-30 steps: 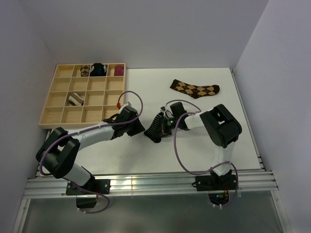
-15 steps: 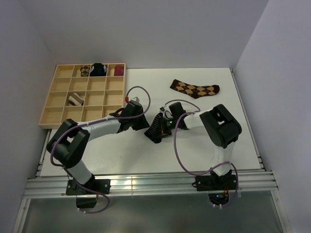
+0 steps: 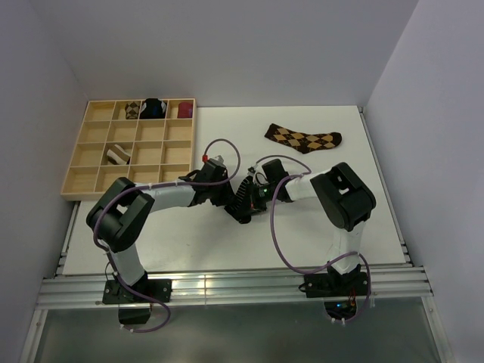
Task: Roll the socks
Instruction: Roll the sock at the center of the board.
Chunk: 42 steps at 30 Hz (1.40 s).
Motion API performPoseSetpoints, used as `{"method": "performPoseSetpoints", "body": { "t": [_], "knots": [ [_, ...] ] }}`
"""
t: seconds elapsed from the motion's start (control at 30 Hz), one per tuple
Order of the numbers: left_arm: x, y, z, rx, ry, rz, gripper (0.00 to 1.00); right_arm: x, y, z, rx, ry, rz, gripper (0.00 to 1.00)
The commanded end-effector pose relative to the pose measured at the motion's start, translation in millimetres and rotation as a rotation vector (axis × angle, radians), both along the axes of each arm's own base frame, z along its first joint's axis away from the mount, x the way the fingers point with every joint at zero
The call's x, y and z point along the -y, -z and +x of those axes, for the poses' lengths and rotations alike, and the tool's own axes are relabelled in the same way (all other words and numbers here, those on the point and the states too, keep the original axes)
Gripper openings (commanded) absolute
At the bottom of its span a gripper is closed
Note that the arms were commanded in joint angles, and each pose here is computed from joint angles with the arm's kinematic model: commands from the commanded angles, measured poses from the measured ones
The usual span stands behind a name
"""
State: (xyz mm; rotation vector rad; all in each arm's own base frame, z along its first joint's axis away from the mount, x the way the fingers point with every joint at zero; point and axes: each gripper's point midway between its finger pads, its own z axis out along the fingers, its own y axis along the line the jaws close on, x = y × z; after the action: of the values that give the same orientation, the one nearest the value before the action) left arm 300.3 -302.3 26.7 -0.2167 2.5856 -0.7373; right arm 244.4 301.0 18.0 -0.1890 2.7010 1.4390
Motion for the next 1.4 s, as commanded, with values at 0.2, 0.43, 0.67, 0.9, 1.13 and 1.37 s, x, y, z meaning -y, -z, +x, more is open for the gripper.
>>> {"method": "performPoseSetpoints", "body": {
  "t": [0.2, 0.43, 0.67, 0.9, 1.13, 1.37],
  "knots": [
    [-10.0, 19.0, -12.4, -0.032, 0.024, 0.087, 0.29, -6.1, -39.5, 14.1, 0.123, -0.016, 0.008, 0.0],
    [-20.5, 18.9, -14.2, -0.018, 0.015, 0.127, 0.29, -4.3, -44.5, 16.6, 0.142, -0.011, -0.008, 0.0],
    [-20.3, 14.5, -13.0, -0.002, 0.031, 0.129, 0.29, 0.5, -35.8, 19.1, 0.136, -0.002, -0.027, 0.0],
    [-19.8, 14.2, -12.8, 0.004, 0.043, 0.135, 0.29, 8.3, -33.2, 21.4, 0.134, 0.007, -0.062, 0.0],
    [-20.4, 13.6, -12.1, 0.006, 0.048, 0.14, 0.29, 14.2, -28.0, 27.1, 0.134, 0.017, -0.071, 0.0],
    [-20.9, 15.0, -12.2, 0.005, 0.058, 0.15, 0.29, 19.6, -36.6, 33.2, 0.173, 0.023, -0.105, 0.0]
  ]
}}
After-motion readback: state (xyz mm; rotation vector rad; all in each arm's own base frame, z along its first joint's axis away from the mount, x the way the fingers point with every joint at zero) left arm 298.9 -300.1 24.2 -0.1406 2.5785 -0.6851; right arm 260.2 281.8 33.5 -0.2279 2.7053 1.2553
